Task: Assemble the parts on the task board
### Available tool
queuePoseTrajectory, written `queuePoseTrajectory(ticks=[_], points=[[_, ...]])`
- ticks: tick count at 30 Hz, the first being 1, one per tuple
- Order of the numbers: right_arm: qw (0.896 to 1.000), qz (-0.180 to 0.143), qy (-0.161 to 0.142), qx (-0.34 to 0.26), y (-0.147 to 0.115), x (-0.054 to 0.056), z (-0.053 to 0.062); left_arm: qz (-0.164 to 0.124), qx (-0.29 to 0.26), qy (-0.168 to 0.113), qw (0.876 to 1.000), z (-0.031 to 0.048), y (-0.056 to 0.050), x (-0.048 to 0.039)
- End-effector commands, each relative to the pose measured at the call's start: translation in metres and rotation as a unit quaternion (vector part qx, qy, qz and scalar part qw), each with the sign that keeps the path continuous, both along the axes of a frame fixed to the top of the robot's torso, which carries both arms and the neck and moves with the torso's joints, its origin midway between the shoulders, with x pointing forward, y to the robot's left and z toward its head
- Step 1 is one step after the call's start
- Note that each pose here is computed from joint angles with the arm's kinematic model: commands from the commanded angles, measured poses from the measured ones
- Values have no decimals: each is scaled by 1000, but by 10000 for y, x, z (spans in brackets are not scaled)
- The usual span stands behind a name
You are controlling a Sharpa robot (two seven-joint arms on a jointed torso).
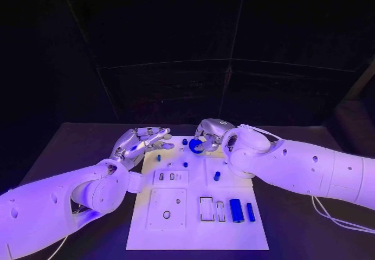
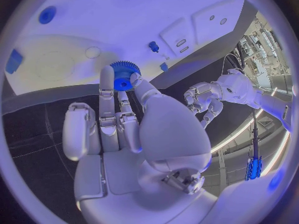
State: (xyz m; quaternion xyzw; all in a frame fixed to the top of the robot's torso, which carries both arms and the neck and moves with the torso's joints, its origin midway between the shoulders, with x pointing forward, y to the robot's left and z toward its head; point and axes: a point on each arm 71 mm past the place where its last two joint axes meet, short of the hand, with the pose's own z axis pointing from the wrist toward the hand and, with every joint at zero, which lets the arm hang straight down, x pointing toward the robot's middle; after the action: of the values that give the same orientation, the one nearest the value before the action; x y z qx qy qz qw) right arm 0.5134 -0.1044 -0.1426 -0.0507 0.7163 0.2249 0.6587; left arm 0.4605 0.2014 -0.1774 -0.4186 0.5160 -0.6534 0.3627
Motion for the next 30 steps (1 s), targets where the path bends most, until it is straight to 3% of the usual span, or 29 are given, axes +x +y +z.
queuePoseTrajectory(ticks=[1,13,30], points=[[1000,14,-16,6,110,-6,36,-10,-1,-5,1000,15,-18,-7],[999,34,-15,5,453,66,-4,-11,-1,-5,1000,15,-25,-5],[999,39,5,-19,590,171,-116,-13,0,-6,1000,16,-36,-2]])
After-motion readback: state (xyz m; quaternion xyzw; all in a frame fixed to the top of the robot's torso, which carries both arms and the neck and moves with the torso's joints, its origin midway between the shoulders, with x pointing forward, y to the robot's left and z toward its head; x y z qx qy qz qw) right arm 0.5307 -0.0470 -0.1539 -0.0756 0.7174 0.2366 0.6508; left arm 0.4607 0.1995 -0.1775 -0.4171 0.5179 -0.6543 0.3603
